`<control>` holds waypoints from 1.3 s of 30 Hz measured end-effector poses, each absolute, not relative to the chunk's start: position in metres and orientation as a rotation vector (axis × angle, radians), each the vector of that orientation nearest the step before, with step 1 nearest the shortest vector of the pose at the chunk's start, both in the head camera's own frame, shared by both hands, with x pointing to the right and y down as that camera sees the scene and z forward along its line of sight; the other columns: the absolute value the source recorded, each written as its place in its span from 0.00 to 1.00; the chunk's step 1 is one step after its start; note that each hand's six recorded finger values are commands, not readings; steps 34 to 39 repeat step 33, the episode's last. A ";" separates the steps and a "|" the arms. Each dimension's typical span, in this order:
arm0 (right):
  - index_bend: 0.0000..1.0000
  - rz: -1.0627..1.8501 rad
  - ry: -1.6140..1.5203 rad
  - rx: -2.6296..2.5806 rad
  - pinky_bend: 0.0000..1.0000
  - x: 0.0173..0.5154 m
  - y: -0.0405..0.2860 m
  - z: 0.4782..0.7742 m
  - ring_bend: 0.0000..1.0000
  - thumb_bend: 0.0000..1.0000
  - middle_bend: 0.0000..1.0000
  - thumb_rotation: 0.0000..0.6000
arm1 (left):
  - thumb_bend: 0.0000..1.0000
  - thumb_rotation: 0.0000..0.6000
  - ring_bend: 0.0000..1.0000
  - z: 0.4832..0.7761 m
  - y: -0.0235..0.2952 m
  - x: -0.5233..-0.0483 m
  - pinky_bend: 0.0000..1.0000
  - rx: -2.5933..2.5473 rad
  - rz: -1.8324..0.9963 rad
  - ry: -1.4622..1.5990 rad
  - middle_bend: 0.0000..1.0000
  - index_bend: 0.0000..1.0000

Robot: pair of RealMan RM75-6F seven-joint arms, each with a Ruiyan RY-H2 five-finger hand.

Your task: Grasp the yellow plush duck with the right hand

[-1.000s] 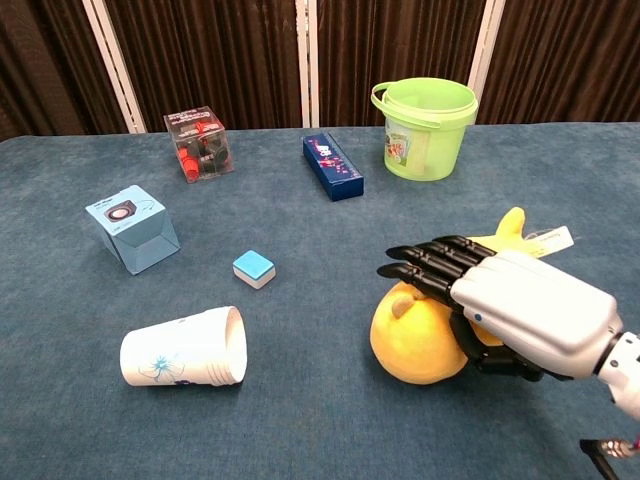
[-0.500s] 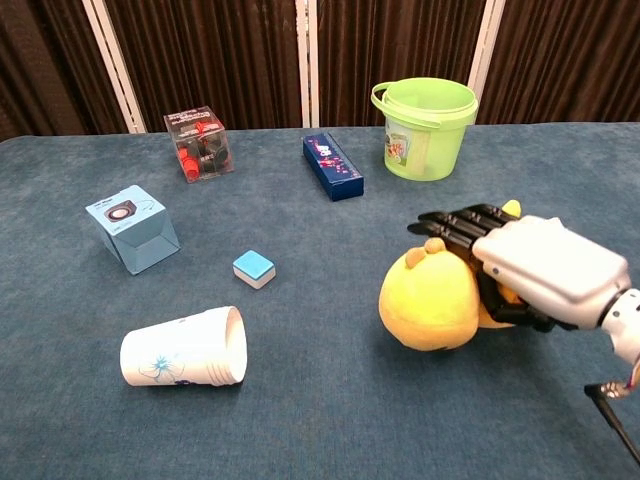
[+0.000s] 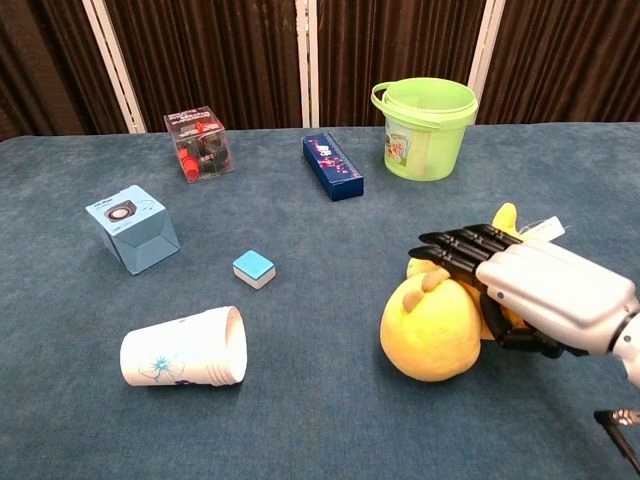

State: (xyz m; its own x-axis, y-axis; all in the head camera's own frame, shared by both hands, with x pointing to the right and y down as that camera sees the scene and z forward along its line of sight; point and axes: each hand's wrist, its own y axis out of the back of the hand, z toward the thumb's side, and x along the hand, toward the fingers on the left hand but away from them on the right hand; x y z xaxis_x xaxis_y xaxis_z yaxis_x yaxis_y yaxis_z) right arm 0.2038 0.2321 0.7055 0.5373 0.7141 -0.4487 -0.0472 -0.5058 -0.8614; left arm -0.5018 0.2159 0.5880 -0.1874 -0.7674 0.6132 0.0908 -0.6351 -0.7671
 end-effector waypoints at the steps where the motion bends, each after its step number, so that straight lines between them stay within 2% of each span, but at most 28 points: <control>1: 0.00 1.043 -0.547 -1.880 0.00 0.201 0.236 0.703 0.00 0.98 0.00 1.00 | 0.15 1.00 0.00 0.587 0.215 -0.501 0.00 -1.488 -1.866 0.807 0.00 0.00; 8: 0.00 0.889 -0.583 -1.904 0.00 0.181 0.253 0.671 0.00 0.97 0.00 1.00 | 0.15 1.00 0.00 0.580 0.216 -0.498 0.00 -1.492 -1.807 0.846 0.00 0.00; 16: 0.00 0.866 -0.647 -1.868 0.00 0.193 0.240 0.640 0.00 0.93 0.00 1.00 | 0.15 1.00 0.00 0.577 0.216 -0.497 0.00 -1.497 -1.792 0.857 0.00 0.00; 18: 0.00 0.875 -0.665 -1.849 0.00 0.201 0.235 0.634 0.00 0.86 0.00 1.00 | 0.15 1.00 0.00 0.576 0.216 -0.497 0.00 -1.499 -1.783 0.863 0.00 0.00; 22: 0.00 0.912 -0.727 -1.806 0.00 0.228 0.223 0.622 0.00 0.57 0.00 1.00 | 0.15 1.00 0.00 0.574 0.216 -0.495 0.00 -1.501 -1.767 0.866 0.00 0.00; 26: 0.00 0.980 -0.792 -1.746 0.00 0.265 0.218 0.612 0.00 0.42 0.00 1.00 | 0.15 1.00 0.00 0.571 0.215 -0.491 0.00 -1.511 -1.735 0.872 0.00 0.00; 29: 0.00 1.027 -0.847 -1.707 0.00 0.292 0.220 0.605 0.00 0.36 0.00 1.00 | 0.15 1.00 0.00 0.568 0.215 -0.486 0.00 -1.522 -1.690 0.886 0.00 0.00; 33: 0.00 1.090 -0.929 -1.648 0.00 0.333 0.226 0.590 0.00 0.34 0.00 1.00 | 0.14 1.00 0.00 0.563 0.215 -0.480 0.00 -1.538 -1.622 0.903 0.00 0.00; 39: 0.00 1.090 -0.929 -1.648 0.00 0.333 0.226 0.590 0.00 0.34 0.00 1.00 | 0.14 1.00 0.00 0.563 0.215 -0.480 0.00 -1.538 -1.622 0.903 0.00 0.00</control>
